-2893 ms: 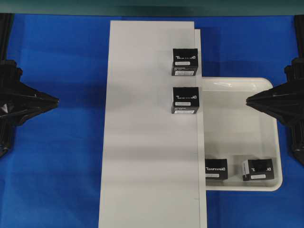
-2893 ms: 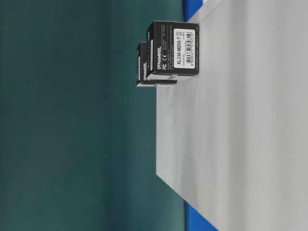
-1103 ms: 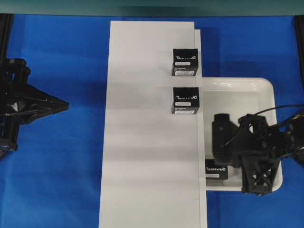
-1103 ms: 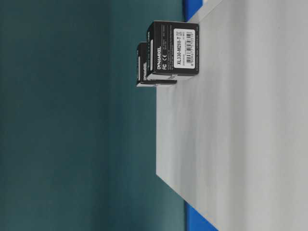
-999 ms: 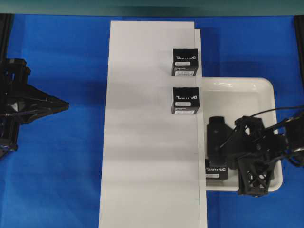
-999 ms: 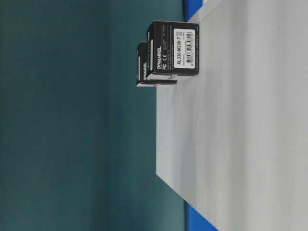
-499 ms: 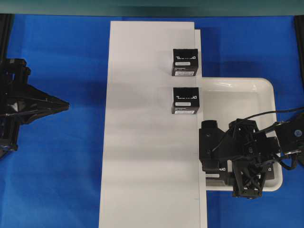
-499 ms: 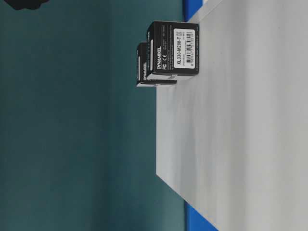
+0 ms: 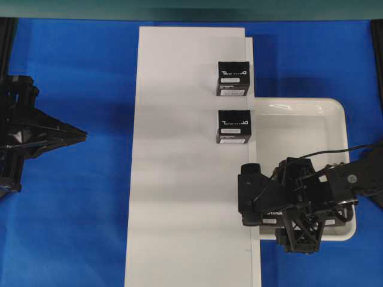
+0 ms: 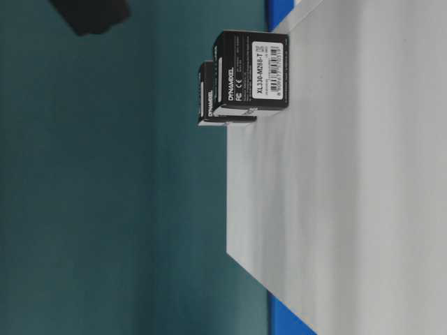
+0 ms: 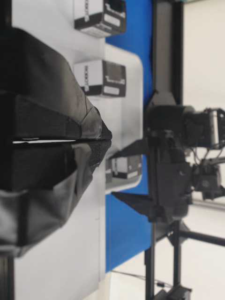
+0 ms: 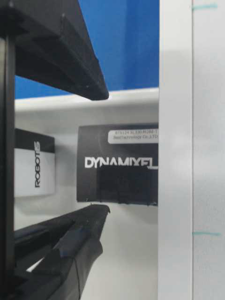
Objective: Place the box from the white plastic tray onto the white base.
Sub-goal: 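Lower the right gripper and close it on the black-and-white box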
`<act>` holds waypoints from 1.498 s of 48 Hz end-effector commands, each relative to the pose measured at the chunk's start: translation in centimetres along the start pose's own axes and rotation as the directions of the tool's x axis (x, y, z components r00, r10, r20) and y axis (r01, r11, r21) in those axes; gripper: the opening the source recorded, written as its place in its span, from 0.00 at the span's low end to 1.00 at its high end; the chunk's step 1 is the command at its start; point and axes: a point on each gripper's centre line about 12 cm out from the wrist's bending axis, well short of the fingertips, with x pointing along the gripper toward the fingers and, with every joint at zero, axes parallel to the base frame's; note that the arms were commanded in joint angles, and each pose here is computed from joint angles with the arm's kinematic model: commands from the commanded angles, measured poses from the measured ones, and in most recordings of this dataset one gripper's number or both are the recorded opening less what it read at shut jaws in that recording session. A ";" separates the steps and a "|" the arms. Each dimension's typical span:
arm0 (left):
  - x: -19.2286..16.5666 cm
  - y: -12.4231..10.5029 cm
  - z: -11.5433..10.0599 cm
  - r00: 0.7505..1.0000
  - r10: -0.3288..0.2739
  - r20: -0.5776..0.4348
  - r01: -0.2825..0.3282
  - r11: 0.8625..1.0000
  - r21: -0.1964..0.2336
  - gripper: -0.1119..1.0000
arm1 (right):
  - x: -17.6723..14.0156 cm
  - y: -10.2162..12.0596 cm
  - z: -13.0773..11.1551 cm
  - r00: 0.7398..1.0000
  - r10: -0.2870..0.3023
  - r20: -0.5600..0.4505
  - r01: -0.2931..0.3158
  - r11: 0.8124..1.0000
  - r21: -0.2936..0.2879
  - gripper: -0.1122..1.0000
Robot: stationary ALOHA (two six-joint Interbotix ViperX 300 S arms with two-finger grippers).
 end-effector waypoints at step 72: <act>0.2 -0.2 1.4 0.999 -0.010 0.035 0.010 1.000 0.003 0.06 | 4.0 -0.9 0.6 0.999 -0.027 -0.024 0.028 0.999 0.021 0.86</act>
